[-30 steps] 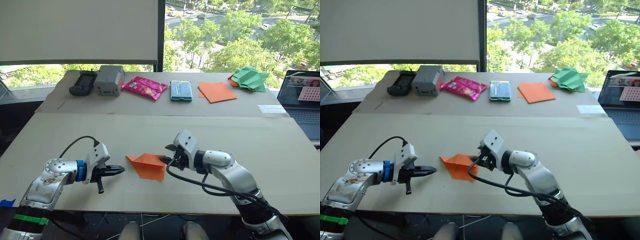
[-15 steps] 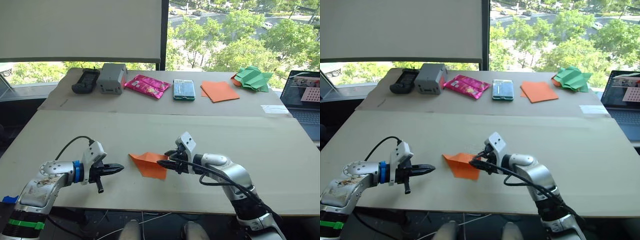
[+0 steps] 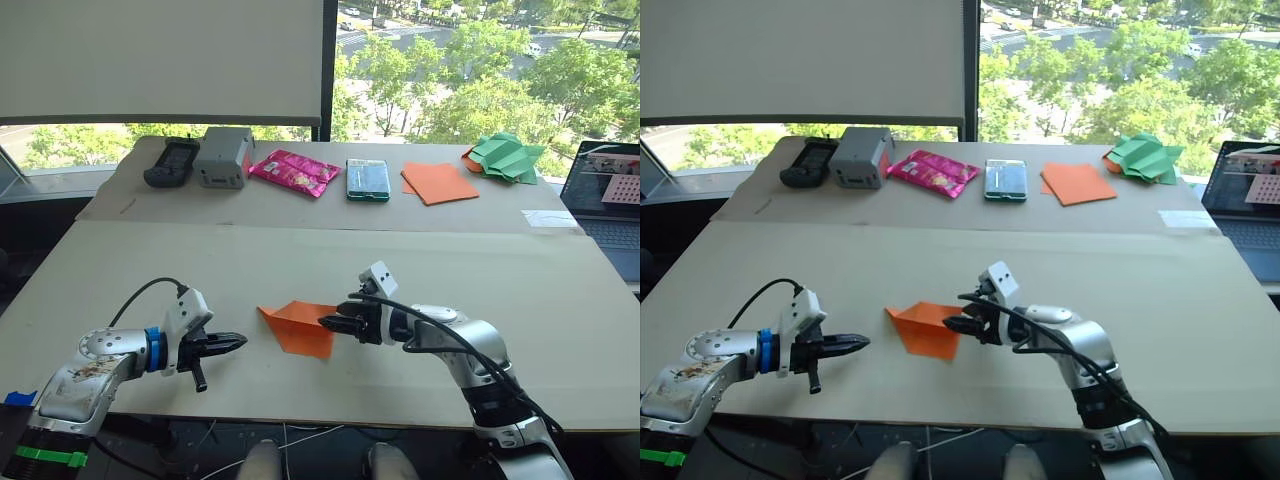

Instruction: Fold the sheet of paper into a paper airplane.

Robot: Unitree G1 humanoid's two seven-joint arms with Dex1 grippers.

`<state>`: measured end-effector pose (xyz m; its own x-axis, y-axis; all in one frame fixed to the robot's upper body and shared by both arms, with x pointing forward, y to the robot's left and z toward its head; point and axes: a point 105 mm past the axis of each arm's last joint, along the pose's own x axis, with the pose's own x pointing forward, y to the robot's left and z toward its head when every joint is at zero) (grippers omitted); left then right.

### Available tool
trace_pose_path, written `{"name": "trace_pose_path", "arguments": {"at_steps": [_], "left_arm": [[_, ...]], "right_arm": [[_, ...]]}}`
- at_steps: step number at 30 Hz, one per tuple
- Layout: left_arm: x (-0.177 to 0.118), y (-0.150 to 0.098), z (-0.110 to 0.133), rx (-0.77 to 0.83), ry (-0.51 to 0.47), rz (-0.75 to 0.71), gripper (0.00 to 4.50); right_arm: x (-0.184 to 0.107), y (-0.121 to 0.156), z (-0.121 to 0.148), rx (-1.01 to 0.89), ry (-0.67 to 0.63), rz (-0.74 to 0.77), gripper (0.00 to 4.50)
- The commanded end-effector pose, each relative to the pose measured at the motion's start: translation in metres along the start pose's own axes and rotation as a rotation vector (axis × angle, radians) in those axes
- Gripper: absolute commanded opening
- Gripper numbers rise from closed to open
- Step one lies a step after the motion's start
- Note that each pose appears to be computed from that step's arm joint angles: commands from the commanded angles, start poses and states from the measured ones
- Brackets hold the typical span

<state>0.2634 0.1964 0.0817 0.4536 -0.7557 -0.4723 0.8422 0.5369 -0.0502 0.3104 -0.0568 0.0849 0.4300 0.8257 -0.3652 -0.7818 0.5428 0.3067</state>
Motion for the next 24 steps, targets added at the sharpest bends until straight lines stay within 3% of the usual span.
{"name": "trace_pose_path", "arguments": {"at_steps": [1,10,11,13,18,24], "left_arm": [[0.001,-0.004,0.011,0.038,-0.036,0.000,0.00],[0.002,-0.004,0.015,0.039,-0.040,0.005,0.00],[0.002,-0.004,0.016,0.039,-0.041,0.005,0.00],[0.001,-0.004,0.017,0.040,-0.041,0.006,0.00],[-0.001,-0.001,0.019,0.044,-0.039,0.015,0.00],[0.000,0.004,0.023,0.041,-0.055,0.029,0.00]], "right_arm": [[-0.002,0.003,0.009,0.015,-0.028,0.013,2.91],[0.003,0.004,0.012,0.068,-0.049,0.025,2.91],[0.003,0.004,0.012,0.069,-0.049,0.024,2.37],[0.004,0.004,0.011,0.067,-0.050,0.023,1.87],[0.006,0.005,0.011,0.066,-0.052,0.025,0.13],[0.001,0.010,0.028,-0.072,-0.103,0.014,0.02]]}}
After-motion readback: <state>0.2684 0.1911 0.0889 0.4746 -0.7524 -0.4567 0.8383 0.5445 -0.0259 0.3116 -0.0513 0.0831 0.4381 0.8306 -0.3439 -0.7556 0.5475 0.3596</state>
